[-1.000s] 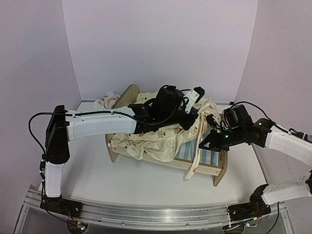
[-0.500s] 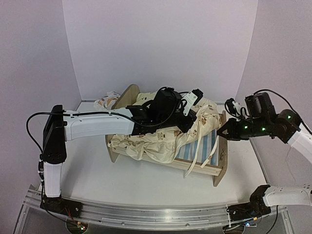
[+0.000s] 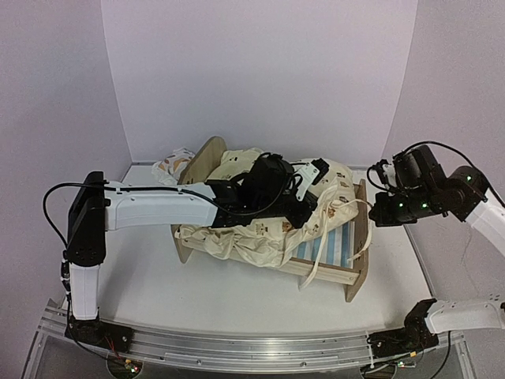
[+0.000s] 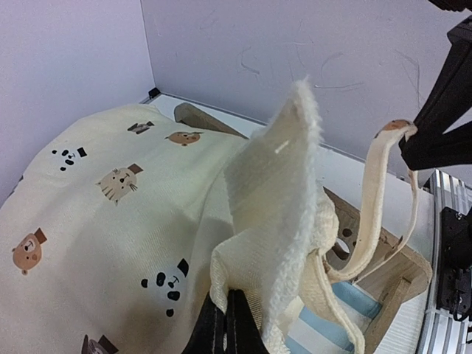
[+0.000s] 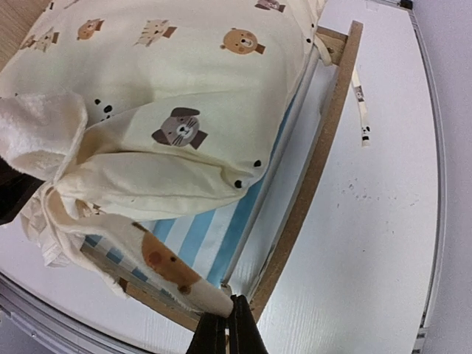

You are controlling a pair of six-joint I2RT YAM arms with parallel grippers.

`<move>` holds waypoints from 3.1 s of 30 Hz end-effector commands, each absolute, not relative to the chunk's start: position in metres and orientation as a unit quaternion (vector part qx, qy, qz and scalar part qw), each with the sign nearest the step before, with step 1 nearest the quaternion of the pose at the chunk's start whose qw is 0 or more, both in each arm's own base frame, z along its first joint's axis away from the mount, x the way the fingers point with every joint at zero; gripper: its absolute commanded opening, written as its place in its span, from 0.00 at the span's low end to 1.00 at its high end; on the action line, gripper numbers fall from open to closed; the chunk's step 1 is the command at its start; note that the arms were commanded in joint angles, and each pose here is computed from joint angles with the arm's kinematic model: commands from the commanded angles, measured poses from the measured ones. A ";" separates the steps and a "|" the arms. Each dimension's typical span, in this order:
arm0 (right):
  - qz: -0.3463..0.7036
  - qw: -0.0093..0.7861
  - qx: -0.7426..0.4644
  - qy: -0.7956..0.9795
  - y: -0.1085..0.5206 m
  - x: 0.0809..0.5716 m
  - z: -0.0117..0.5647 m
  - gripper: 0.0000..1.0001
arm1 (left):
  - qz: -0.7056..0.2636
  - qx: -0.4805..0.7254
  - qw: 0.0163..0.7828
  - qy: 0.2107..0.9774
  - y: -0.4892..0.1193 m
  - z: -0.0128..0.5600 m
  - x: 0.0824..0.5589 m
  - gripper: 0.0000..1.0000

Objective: Set up the pet bed

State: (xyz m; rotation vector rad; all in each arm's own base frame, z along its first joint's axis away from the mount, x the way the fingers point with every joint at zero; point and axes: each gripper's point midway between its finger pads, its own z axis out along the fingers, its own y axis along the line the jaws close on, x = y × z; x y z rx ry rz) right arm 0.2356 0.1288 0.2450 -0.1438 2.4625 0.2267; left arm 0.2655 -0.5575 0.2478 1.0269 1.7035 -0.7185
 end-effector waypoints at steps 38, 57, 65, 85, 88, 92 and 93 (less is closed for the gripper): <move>-0.013 0.278 -0.099 0.955 0.125 0.256 0.275 0.00 | -0.332 0.407 0.503 0.686 -0.543 0.276 0.248 0.00; -0.043 0.186 -0.126 0.973 0.138 0.254 0.219 0.00 | -0.335 0.411 0.496 0.688 -0.542 0.270 0.245 0.00; -0.078 0.159 -0.117 0.977 0.136 0.253 0.181 0.00 | -0.337 0.412 0.491 0.690 -0.541 0.266 0.243 0.00; -0.132 0.133 -0.118 0.975 0.141 0.204 0.119 0.00 | -0.344 0.404 0.462 0.711 -0.540 0.255 0.236 0.00; -0.135 0.127 -0.124 0.975 0.142 0.197 0.114 0.00 | -0.339 0.409 0.448 0.719 -0.540 0.249 0.230 0.00; -0.135 0.125 -0.126 0.975 0.144 0.195 0.112 0.07 | -0.339 0.410 0.440 0.723 -0.541 0.245 0.226 0.02; -0.133 0.126 -0.128 0.975 0.145 0.196 0.113 0.10 | -0.339 0.410 0.438 0.725 -0.541 0.243 0.226 0.03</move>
